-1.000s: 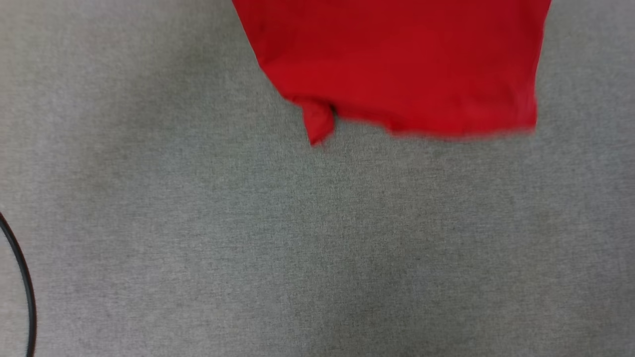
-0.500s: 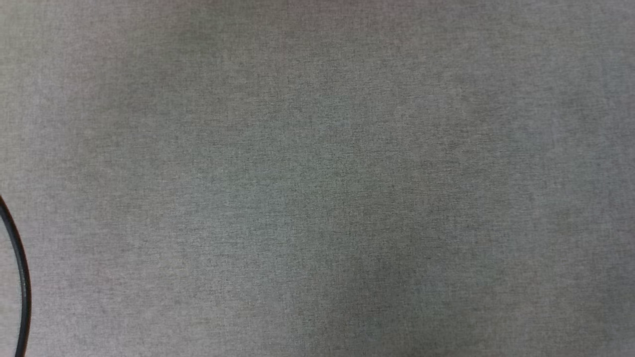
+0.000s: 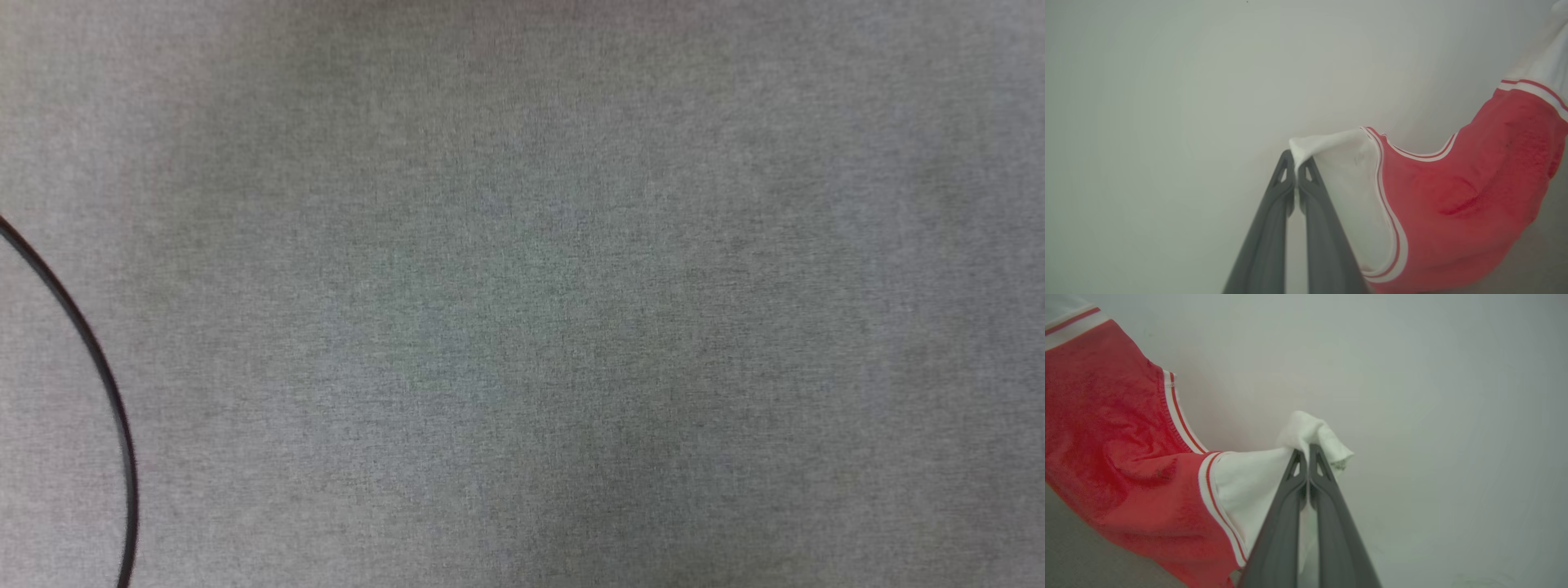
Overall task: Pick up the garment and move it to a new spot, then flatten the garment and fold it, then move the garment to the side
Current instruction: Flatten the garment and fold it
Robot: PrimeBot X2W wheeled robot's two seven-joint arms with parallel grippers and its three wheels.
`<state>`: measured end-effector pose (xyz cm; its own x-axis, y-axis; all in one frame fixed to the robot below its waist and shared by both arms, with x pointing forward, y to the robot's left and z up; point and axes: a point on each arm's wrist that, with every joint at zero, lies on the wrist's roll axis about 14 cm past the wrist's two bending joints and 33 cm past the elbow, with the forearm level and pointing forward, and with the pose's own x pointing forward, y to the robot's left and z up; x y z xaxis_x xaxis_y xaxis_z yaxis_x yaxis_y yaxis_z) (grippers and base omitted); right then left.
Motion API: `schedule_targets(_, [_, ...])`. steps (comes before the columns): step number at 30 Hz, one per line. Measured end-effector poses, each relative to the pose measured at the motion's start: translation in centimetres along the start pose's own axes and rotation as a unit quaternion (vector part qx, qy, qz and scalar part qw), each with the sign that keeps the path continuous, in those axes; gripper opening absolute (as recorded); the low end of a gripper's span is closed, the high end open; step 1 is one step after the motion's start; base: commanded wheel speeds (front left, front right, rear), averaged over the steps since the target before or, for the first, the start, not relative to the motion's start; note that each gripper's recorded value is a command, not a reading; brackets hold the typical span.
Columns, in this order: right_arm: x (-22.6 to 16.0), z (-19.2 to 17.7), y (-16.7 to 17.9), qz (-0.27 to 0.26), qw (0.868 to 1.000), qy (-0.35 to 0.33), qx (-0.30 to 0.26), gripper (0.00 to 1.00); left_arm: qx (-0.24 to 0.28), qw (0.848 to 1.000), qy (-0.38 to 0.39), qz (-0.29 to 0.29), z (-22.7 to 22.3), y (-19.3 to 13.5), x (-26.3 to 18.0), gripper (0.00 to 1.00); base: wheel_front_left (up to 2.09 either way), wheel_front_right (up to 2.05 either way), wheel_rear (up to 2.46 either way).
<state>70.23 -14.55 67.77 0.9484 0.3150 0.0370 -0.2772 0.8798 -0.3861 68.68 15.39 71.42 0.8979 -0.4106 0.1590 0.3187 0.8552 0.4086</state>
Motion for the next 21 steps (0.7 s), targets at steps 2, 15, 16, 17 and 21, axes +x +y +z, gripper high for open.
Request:
schedule_targets(2, [-0.7,-1.5,1.6,0.017,1.000,0.012,0.005,0.00,-0.010,1.000,0.012,-0.010,-1.5,-0.8,-1.0,0.00,0.00,0.00,0.00])
schedule_targets(15, [-8.9,-10.6,12.0,0.142,0.984,0.102,0.033,0.00,-0.119,0.984,0.121,-0.051,-12.6,-8.8,-11.5,0.00,0.00,0.00,0.00])
schedule_targets(16, [-9.8,-11.1,12.4,0.145,0.983,0.107,0.041,0.00,-0.127,0.982,0.132,-0.052,-13.3,-9.5,-12.7,0.00,0.00,0.00,0.00])
schedule_targets(17, [-10.8,-11.8,12.7,0.148,0.981,0.113,0.046,0.00,-0.135,0.979,0.141,-0.054,-13.8,-10.3,-13.8,0.00,0.00,0.00,0.00])
schedule_targets(21, [-15.2,-14.3,14.6,0.169,0.973,0.142,0.062,0.00,-0.170,0.968,0.179,-0.049,-15.2,-12.7,-18.8,0.00,0.00,0.00,0.00])
